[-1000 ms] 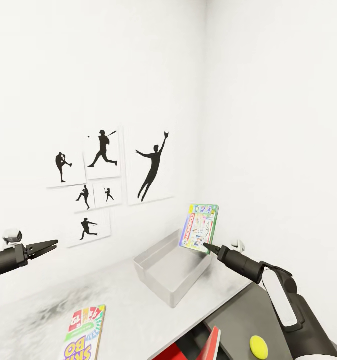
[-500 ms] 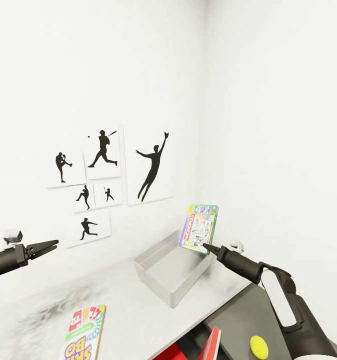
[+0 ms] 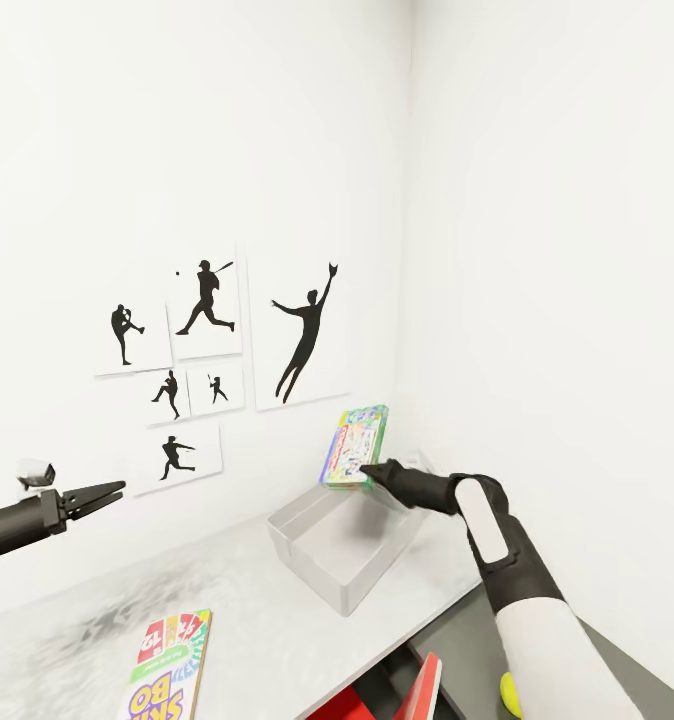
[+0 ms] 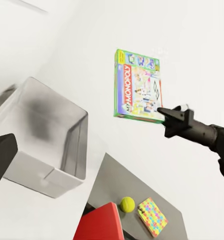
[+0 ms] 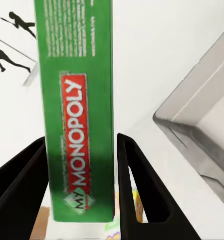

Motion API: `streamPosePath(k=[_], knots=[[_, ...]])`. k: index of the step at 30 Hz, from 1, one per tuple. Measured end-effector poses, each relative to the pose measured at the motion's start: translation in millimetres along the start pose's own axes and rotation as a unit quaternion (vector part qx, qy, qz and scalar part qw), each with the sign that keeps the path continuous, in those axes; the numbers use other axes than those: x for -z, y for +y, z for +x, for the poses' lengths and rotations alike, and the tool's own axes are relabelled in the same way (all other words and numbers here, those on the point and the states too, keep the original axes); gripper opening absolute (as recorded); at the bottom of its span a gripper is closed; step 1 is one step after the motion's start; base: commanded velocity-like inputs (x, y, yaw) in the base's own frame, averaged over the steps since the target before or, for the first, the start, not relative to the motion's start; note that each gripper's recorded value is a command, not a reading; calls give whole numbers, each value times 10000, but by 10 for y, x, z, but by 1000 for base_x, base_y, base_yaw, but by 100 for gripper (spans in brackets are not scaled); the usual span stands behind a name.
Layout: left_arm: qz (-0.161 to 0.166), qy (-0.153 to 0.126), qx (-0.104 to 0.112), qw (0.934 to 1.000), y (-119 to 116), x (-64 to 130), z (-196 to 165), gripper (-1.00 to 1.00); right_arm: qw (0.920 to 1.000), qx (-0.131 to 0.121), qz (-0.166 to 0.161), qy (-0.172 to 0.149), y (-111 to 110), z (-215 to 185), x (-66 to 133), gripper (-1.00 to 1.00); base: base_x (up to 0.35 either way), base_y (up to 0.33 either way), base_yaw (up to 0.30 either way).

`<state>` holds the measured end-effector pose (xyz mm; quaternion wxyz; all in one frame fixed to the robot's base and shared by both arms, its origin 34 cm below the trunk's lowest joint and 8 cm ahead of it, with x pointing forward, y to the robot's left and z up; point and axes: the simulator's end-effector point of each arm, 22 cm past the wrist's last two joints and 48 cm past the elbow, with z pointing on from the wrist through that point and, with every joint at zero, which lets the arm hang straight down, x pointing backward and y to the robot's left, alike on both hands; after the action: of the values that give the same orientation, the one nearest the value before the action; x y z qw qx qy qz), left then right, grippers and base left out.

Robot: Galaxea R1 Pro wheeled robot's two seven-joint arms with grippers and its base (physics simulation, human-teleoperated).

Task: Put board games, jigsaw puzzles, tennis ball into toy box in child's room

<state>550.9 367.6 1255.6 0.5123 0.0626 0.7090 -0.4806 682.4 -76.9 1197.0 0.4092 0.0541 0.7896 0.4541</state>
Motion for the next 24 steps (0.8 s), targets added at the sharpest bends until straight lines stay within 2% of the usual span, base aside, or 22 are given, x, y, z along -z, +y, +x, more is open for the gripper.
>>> streamPosePath(k=[3,6,11,13,17,24], knots=[[19,-6,10,10000,-7,-12,7,100,9997,-138,99,153,46,-140,-160,-100,0,0,0],[31,-4,17,10000,-11,-23,14,100,9984,-409,217,326,1,-233,-285,-100,0,0,0],[29,-1,15,10000,-12,-22,14,100,9952,-893,337,209,-167,-412,-244,-100,0,0,0],[26,1,16,10000,-9,-22,15,100,9932,-1030,515,156,-292,-444,-210,-100,0,0,0],[29,-1,15,10000,-11,-22,14,100,9900,-1132,827,146,-460,-443,-169,-100,0,0,0],[26,1,16,10000,-10,-23,16,100,9879,-1259,904,108,-560,-441,-131,-100,0,0,0]])
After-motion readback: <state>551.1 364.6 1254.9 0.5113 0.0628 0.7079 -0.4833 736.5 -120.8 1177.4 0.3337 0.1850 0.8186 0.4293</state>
